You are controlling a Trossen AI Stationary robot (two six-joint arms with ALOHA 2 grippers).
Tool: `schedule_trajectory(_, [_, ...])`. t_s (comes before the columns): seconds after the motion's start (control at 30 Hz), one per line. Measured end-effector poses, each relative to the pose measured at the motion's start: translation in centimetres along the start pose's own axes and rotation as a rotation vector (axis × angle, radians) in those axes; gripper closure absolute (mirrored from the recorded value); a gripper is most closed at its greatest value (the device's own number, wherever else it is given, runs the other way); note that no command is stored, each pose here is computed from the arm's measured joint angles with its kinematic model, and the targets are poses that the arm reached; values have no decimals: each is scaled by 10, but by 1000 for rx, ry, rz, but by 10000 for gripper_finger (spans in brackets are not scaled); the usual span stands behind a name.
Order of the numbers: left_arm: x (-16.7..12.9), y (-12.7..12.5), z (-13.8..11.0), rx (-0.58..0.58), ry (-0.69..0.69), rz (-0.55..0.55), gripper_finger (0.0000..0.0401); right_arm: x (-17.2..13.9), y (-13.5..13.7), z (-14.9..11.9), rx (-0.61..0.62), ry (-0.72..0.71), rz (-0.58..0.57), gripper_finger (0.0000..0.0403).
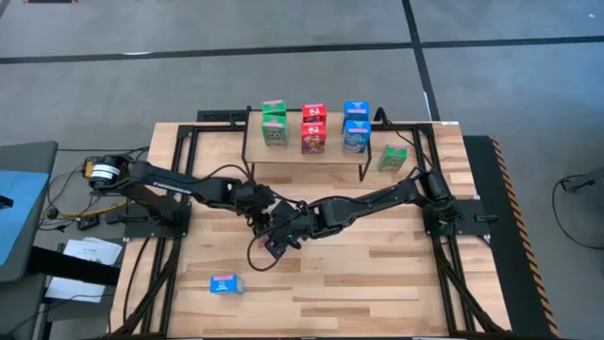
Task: Stack cereal on shelf
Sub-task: Put the red cereal box on the shelf aligned with the other red cereal boxes
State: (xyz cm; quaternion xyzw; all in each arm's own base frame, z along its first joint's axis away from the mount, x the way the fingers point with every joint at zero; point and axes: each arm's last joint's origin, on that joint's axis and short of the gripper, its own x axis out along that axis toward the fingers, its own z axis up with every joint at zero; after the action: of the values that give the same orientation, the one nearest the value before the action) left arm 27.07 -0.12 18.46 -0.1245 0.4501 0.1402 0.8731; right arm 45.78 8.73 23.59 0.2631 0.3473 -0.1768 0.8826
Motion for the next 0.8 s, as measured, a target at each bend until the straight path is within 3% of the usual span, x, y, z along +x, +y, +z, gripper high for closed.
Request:
schedule_trajectory(0.23, [-7,-6,-6,-89,32,-5,222,0,2,1,4,-7,19,148])
schedule_trajectory(0.8, [-7,-16,-17,-132,70,29,222,-1,4,2,1,-16,39,148])
